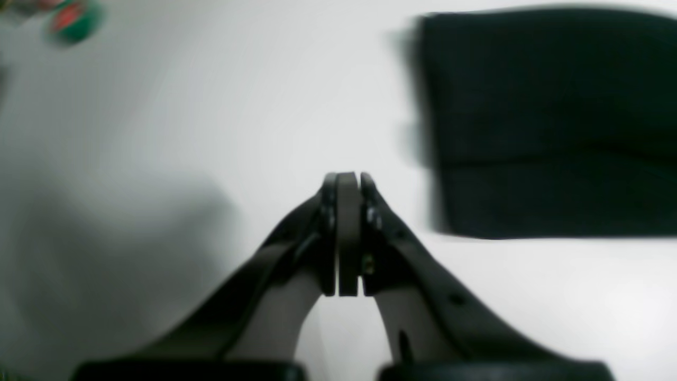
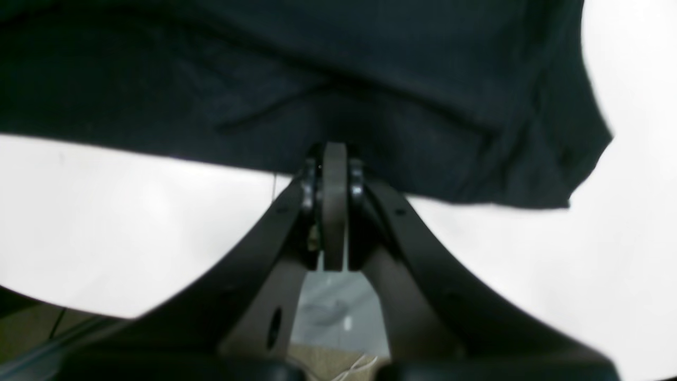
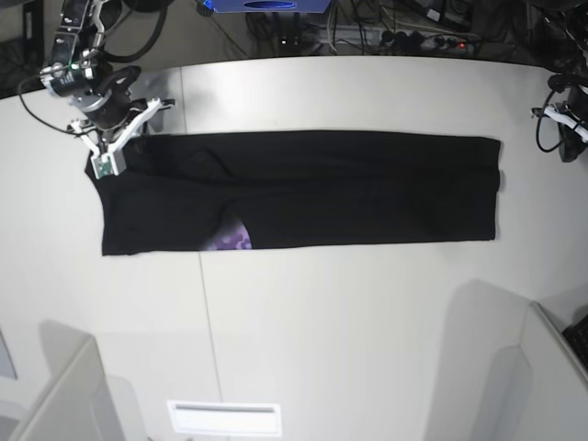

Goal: Fold the T-shirt properly
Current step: 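Raise the left gripper away from the strip end, then grasp the strip end with the left gripper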

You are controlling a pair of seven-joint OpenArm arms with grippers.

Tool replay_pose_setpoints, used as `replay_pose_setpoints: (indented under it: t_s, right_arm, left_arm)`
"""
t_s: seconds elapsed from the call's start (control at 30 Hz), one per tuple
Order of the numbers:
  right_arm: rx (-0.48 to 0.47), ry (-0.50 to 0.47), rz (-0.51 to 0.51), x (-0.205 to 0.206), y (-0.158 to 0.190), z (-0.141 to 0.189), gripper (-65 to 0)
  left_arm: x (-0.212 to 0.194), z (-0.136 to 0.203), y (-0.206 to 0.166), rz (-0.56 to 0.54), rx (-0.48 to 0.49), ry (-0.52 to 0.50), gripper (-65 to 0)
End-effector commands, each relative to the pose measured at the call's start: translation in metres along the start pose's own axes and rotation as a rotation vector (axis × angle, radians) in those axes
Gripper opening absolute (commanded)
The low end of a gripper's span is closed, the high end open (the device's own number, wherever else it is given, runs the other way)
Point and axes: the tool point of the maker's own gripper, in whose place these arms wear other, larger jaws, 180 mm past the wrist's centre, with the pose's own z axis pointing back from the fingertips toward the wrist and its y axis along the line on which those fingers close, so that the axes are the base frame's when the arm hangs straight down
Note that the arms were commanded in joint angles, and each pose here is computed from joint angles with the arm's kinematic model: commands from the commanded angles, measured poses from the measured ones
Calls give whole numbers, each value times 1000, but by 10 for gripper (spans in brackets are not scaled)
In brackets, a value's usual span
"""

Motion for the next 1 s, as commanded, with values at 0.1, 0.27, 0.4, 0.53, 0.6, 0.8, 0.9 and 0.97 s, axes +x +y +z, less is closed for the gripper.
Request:
replay_pose_setpoints:
  t_s: [0.1,0.27,0.4,0.53,0.6,0.8,0.9,0.97]
  right_arm:
    - [1,-63,9,8,0,6,-650]
    - [5,-66,7,8,1,5,-650]
    - [3,-68,7,8,0,5,-650]
    - [4,-68,8,8,1,5,-650]
    - [5,-68,7,8,1,5,-650]
    - [6,-70,8,9,1,5,-650]
    - [4,-70,9,9,0,5,-650]
    - [3,-67,11,8,-1,6,-650]
  left_arm:
    - [17,7,23,63,36,-90,-650]
    - [9,2,27,132,10,-90,-337]
    - [7,-7,29,200,-6,-108,-150]
    - [9,-20,27,246,-19,-121,-117]
    - [11,-32,9,240,-72,-109,-117]
    - [21,-61,-26,241,-170,-78,-117]
    - [14,-79,-41,278,-220,-50,-117]
    - [8,-87,-49,296,-242,-29,-117]
